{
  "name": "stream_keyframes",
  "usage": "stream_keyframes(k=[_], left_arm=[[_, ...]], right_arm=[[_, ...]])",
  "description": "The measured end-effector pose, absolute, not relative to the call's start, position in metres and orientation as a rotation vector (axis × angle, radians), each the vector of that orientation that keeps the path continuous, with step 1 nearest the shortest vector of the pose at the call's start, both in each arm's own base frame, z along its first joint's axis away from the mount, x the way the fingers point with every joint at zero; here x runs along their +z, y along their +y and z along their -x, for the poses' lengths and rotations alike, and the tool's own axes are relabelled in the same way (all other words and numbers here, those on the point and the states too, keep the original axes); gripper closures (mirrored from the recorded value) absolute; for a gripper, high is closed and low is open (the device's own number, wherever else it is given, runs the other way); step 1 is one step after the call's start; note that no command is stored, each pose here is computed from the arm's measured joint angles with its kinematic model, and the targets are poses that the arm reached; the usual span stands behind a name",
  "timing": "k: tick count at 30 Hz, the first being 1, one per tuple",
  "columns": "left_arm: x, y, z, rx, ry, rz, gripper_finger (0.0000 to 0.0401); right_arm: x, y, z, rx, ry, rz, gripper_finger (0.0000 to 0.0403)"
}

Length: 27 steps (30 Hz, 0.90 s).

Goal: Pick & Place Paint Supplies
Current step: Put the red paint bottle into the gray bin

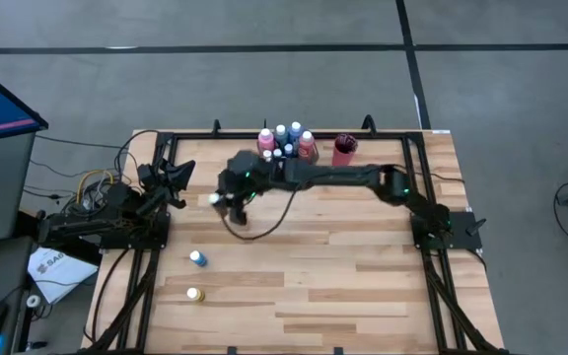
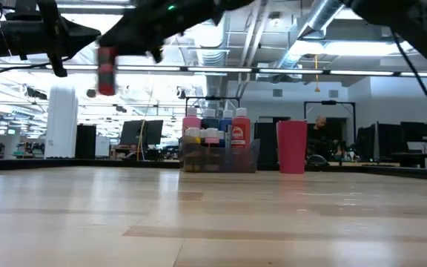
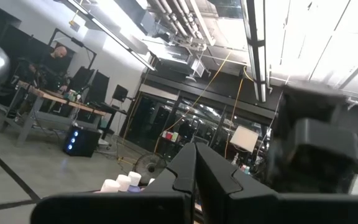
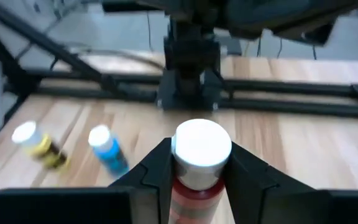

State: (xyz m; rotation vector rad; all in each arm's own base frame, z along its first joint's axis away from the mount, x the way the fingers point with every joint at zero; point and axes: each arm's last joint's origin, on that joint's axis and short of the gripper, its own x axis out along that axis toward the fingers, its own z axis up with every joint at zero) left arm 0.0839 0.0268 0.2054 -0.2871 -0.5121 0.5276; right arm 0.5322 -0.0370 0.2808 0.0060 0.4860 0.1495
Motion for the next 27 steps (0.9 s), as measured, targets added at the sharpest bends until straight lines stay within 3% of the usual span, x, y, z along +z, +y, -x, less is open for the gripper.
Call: stream_keyframes(k=[8,17,22,27], left_arm=[[0.205,0.027,-0.084,0.528,-0.513,0.287,0.0399],[0.206,0.027,-0.084,0.527,-0.514,0.287,0.0399],[0.206,0.027,-0.084,0.527,-0.514,0.287,0.0399],[0.206,0.027,-0.084,0.527,-0.514,0.287,0.0399]], right_arm=[[0.348,-0.075,-0.463,0.173,0.653,0.034,0.0299],[0.381,-0.109,-0.392,0.102,0.830,-0.022,0.0299],[0.366,-0.105,-0.335,0.039,0.859,-0.103,0.0299],[0.320,-0.097,-0.277,-0.193,0.641,-0.166,0.0299]])
